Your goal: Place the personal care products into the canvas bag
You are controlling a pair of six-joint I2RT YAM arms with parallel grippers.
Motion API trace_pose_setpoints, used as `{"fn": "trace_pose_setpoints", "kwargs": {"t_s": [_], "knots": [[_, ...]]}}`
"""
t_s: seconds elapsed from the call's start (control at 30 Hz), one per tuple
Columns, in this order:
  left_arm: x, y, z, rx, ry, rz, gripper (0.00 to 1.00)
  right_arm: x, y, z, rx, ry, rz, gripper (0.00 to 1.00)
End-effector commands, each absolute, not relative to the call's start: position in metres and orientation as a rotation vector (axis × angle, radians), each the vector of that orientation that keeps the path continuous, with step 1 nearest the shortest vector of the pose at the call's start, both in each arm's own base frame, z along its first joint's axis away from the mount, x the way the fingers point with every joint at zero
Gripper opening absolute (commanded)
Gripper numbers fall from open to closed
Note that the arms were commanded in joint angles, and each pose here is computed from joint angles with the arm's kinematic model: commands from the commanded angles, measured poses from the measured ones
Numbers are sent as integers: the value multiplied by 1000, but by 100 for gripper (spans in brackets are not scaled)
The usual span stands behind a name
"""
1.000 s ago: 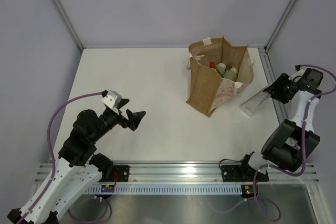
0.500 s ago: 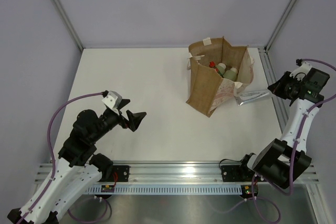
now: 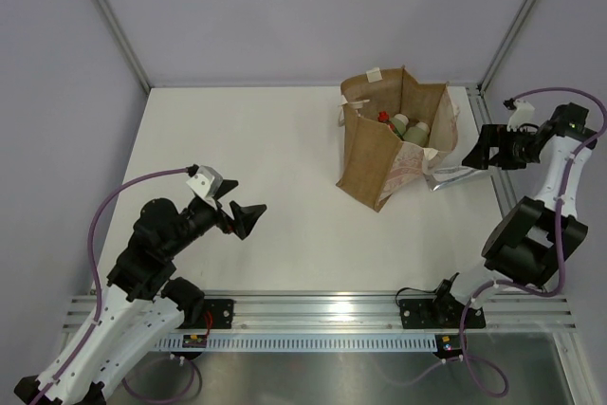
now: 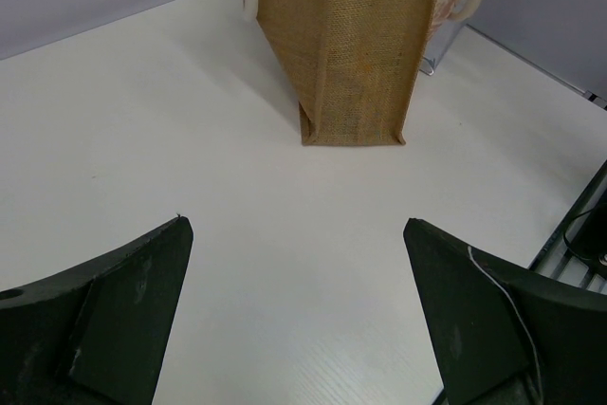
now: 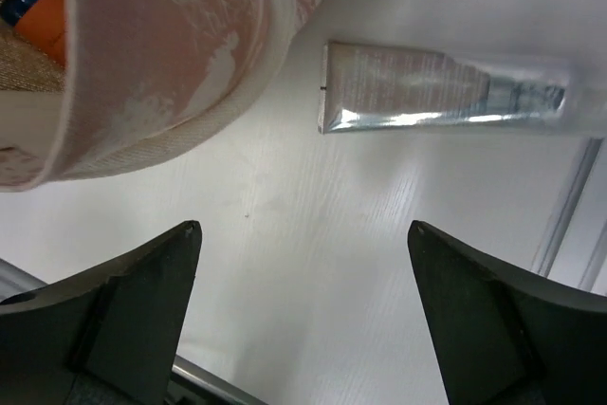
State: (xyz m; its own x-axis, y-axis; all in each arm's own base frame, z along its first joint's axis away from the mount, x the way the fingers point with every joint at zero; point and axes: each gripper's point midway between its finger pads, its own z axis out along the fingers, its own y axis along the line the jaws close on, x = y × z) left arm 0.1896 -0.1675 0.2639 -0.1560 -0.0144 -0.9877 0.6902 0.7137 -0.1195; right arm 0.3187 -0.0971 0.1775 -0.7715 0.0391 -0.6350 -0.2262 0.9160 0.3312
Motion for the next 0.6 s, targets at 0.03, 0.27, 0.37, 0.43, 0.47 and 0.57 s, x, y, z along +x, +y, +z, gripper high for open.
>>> {"fn": "trace_pose_setpoints", "kwargs": {"t_s": [0.03, 0.27, 0.37, 0.43, 0.47, 0.57], "knots": [[192, -171, 271, 579, 1579, -678, 99, 334, -95, 241, -269, 2306, 335, 99], [193, -169, 271, 575, 1583, -668, 99, 324, -117, 235, -1081, 2174, -171, 99], [193, -169, 270, 575, 1585, -665, 99, 313, -128, 215, -1550, 2046, -290, 99], [193, -169, 271, 575, 1584, -663, 99, 315, -133, 203, -1751, 1971, -279, 99], [192, -168, 271, 573, 1582, -662, 99, 316, -137, 199, -1794, 1972, -264, 99], [192, -167, 272, 572, 1579, -653, 99, 330, -146, 185, -1886, 1971, -174, 99]]}}
